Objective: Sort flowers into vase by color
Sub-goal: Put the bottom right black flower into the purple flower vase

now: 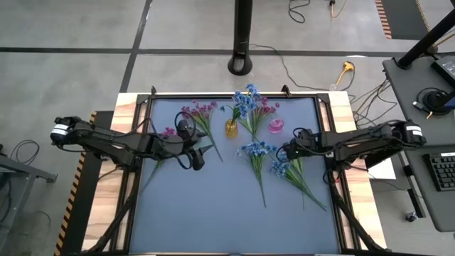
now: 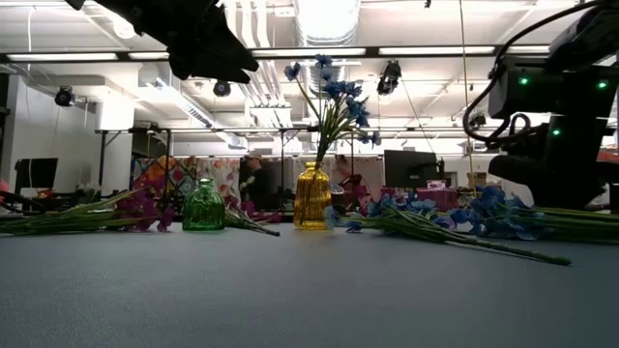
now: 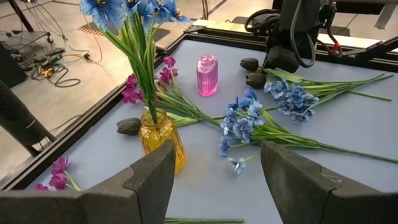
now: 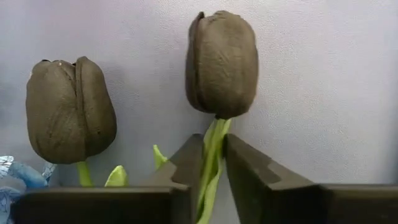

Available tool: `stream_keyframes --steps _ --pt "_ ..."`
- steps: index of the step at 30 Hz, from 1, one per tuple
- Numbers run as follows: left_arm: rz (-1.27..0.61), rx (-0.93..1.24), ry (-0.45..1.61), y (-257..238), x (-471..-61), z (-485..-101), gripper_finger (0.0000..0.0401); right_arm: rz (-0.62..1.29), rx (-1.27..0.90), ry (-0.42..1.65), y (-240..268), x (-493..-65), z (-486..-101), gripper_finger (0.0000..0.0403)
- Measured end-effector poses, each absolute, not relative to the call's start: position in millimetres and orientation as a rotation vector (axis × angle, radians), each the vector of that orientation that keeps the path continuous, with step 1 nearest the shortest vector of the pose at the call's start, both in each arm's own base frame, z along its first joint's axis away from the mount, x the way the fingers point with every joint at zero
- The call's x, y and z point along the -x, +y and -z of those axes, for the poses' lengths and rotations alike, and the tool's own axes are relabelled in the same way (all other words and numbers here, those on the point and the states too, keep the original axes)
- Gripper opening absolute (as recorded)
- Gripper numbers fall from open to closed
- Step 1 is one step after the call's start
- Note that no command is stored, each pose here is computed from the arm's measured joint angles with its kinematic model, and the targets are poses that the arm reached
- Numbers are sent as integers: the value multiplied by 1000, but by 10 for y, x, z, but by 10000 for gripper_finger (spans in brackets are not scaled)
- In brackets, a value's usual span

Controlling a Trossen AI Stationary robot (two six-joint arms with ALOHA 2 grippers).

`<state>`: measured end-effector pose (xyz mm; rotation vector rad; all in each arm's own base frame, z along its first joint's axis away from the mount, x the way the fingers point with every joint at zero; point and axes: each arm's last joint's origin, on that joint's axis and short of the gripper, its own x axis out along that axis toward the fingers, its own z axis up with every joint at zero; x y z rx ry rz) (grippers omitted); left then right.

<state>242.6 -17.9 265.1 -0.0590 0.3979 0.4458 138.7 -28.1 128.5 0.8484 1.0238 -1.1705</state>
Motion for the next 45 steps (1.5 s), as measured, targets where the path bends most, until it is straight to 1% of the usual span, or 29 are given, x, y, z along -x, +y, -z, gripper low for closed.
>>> stream_keyframes --steps 3,8,15,20,24,34,38,45 --pt "-466 56 390 -174 -2425 -2656 220 1170 -847 1016 -284 -1401 -1301 35" --pt "-470 61 385 -174 -2426 -2659 220 1141 -829 1000 -293 -1445 -1363 17" --pt "-471 64 383 -174 -2427 -2660 220 1051 -780 906 -317 -1560 -1636 13" --pt "-473 83 370 -175 -2431 -2668 220 1014 -691 766 -351 -1627 -1945 13" --pt "-475 116 353 -182 -2435 -2678 220 999 -598 652 -374 -1642 -2121 13" --pt "-469 196 345 -231 -2426 -2667 220 802 -432 339 -384 -1671 -2533 13" --pt "-476 246 355 -240 -2416 -2647 220 734 -301 218 -386 -1687 -2716 13" --pt "-452 336 342 -349 -2413 -2635 220 679 -136 -8 -389 -1720 -2980 13"
